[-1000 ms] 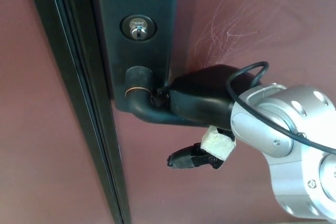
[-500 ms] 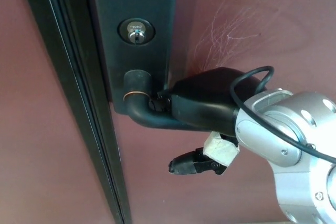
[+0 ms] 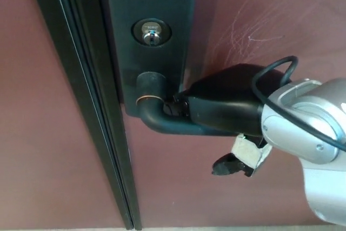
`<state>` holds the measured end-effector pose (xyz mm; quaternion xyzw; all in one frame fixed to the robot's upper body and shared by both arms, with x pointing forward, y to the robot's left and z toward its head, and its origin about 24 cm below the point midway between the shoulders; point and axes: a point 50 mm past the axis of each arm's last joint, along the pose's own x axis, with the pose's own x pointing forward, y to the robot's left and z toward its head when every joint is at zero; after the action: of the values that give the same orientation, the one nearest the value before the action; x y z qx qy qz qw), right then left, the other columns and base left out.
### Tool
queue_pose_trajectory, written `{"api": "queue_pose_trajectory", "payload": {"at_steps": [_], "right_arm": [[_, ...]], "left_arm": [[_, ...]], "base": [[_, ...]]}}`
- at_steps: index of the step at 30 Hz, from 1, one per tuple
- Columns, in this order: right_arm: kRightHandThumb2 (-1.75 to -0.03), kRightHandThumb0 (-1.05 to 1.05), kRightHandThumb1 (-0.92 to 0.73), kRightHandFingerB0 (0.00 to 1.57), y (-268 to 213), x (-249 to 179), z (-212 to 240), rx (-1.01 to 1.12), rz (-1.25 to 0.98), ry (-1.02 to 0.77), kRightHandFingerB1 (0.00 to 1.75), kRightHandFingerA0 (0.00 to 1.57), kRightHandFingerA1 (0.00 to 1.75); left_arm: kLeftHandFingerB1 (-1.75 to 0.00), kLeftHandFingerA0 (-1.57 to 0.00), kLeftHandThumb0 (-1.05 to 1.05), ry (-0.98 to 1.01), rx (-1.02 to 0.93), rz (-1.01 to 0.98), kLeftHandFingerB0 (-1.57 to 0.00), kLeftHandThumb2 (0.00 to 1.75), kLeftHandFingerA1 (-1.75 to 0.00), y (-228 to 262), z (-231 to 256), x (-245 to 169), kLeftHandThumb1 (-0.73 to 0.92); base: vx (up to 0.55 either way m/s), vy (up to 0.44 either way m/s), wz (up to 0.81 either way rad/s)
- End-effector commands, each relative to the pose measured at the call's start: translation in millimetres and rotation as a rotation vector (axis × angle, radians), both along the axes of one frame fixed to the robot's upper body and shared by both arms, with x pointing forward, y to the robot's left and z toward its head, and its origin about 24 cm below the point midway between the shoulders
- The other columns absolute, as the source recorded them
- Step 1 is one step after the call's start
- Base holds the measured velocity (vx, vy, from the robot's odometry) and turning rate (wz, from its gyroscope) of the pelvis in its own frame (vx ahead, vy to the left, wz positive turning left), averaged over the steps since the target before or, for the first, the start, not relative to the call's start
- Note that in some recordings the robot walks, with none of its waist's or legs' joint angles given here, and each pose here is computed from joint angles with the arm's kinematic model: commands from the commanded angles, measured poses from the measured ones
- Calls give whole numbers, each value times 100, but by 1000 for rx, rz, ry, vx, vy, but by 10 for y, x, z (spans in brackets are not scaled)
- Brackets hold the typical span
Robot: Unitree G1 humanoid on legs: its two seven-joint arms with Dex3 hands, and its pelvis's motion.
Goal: The robot walks towards the door handle and put its right hand on it and twist the handle
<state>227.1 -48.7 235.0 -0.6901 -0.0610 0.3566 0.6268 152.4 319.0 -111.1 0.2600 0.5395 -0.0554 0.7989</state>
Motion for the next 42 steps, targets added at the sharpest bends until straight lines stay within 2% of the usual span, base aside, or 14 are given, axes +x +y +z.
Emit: {"api": "queue_pose_trajectory", "payload": {"at_steps": [1, 3, 15, 22, 25, 26, 27, 28, 37, 38, 39, 40, 41, 42], "right_arm": [[-56, -18, -53, 13, -224, -497, 1142, 64, -41, -780, 28, 0, 20], [-67, -22, -47, 11, -222, -505, 1178, 65, -42, -784, 35, 2, 16], [-66, -23, -48, 12, -160, -462, 1315, 86, -55, -798, 34, 3, 16], [-67, -23, -49, 9, -115, -405, 1527, 105, -34, -629, 32, 3, 16], [-66, -20, -48, 7, -153, -299, 1737, 161, -24, -442, 31, 3, 16], [-56, -17, -54, 10, -158, -279, 1771, 174, -25, -422, 26, 0, 25], [-69, -17, -47, 6, -167, -253, 1808, 192, -25, -400, 31, 1, 18], [-68, -16, -47, 7, -186, -207, 1864, 220, -26, -373, 31, 3, 18], [-65, -14, -47, 7, -214, -147, 2093, 281, -6, -328, 29, 3, 18], [-60, -13, -49, 7, -222, -155, 2127, 289, 1, -332, 25, 10, 26], [-55, -16, -50, 10, -231, -167, 2160, 292, 8, -348, 25, 44, 42], [-55, -16, -50, 10, -241, -179, 2193, 293, 15, -368, 25, 44, 42], [-58, -18, -48, 10, -252, -188, 2218, 296, 13, -377, 26, 25, 37], [-57, -18, -50, 11, -266, -197, 2255, 303, 9, -391, 24, 56, 46]], "left_arm": [[-46, -57, -47, 71, -24, -31, -36, 73, -55, 26, -35, -142, 43], [-46, -57, -47, 69, -37, -13, -36, 72, -56, 26, -39, -154, 43], [-46, -57, -47, 76, -32, -31, -36, 72, -56, 12, -47, -157, 43], [-46, -57, -46, 78, -31, -32, -36, 71, -55, 22, -43, -161, 41], [-46, -58, -45, 85, -32, -46, -37, 69, -55, 20, -46, -169, 41], [-45, -58, -45, 85, -33, -46, -37, 69, -55, 25, -44, -173, 41], [-45, -58, -45, 85, -34, -45, -37, 69, -55, 27, -44, -176, 40], [-45, -58, -45, 86, -34, -42, -37, 69, -55, 26, -45, -177, 40], [-45, -59, -44, 87, -42, -35, -36, 68, -55, 20, -45, -166, 40], [-45, -59, -44, 88, -42, -41, -36, 68, -55, 15, -45, -161, 40], [-45, -59, -44, 89, -40, -50, -36, 68, -55, 11, -45, -158, 40], [-45, -59, -44, 89, -36, -59, -36, 68, -55, 9, -45, -156, 40], [-45, -59, -44, 89, -37, -59, -36, 68, -55, 8, -46, -157, 40], [-45, -59, -44, 90, -37, -61, -36, 68, -55, 8, -46, -158, 40]], "base": [[0, 0, 0], [0, 0, 0], [0, 0, 0], [0, 0, 0], [0, 0, 0], [0, 0, 0], [0, 0, 0], [0, 0, 0], [0, 0, 0], [0, 0, 0], [0, 0, 0], [0, 0, 0], [0, 0, 0], [0, 0, 0]]}}
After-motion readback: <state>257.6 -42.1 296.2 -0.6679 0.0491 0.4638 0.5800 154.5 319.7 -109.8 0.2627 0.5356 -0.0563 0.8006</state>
